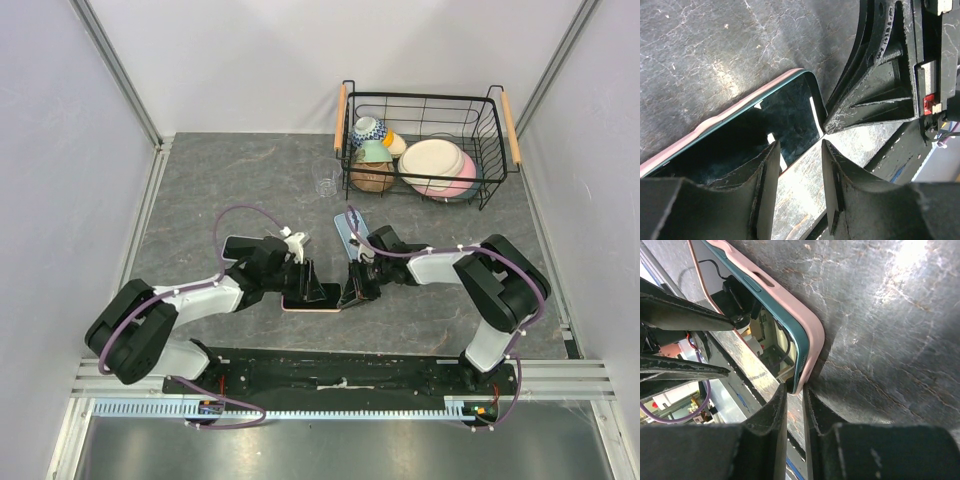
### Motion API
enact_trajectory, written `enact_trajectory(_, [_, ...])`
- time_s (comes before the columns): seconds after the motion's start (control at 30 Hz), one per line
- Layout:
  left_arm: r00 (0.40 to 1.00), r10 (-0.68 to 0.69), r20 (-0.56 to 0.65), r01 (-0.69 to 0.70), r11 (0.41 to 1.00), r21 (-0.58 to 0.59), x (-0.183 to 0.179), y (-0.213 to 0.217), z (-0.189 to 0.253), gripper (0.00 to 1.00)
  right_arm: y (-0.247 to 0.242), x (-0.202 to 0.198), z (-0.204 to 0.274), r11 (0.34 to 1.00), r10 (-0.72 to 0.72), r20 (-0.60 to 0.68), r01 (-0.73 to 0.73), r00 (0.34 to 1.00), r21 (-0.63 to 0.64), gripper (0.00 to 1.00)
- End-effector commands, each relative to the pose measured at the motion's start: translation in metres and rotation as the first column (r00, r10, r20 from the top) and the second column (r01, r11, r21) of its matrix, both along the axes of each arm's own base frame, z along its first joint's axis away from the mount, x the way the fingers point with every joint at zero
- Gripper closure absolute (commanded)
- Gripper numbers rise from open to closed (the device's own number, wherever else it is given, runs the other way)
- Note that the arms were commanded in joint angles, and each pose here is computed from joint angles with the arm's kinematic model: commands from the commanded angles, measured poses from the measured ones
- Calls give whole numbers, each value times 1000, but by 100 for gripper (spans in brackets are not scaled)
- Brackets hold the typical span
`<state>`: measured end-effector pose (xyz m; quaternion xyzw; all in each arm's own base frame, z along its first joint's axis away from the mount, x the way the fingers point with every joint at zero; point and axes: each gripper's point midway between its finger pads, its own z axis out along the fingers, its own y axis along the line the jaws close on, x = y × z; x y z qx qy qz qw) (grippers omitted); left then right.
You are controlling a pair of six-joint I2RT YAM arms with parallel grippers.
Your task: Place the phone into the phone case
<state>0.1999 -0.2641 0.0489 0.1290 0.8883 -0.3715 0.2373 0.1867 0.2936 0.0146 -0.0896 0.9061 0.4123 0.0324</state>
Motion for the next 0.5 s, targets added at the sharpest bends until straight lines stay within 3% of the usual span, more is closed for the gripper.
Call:
enact_trajectory(0.0, [999,-1,41,1,1000,0,13,-13,10,55,-18,5,-36,980,-13,42,21,999,-197,89])
enact_trajectory(0.47, [1000,-17,10,17,998,52,10,-25,-3,60,-37,18,-49,880,31,159,49,987,-473,100])
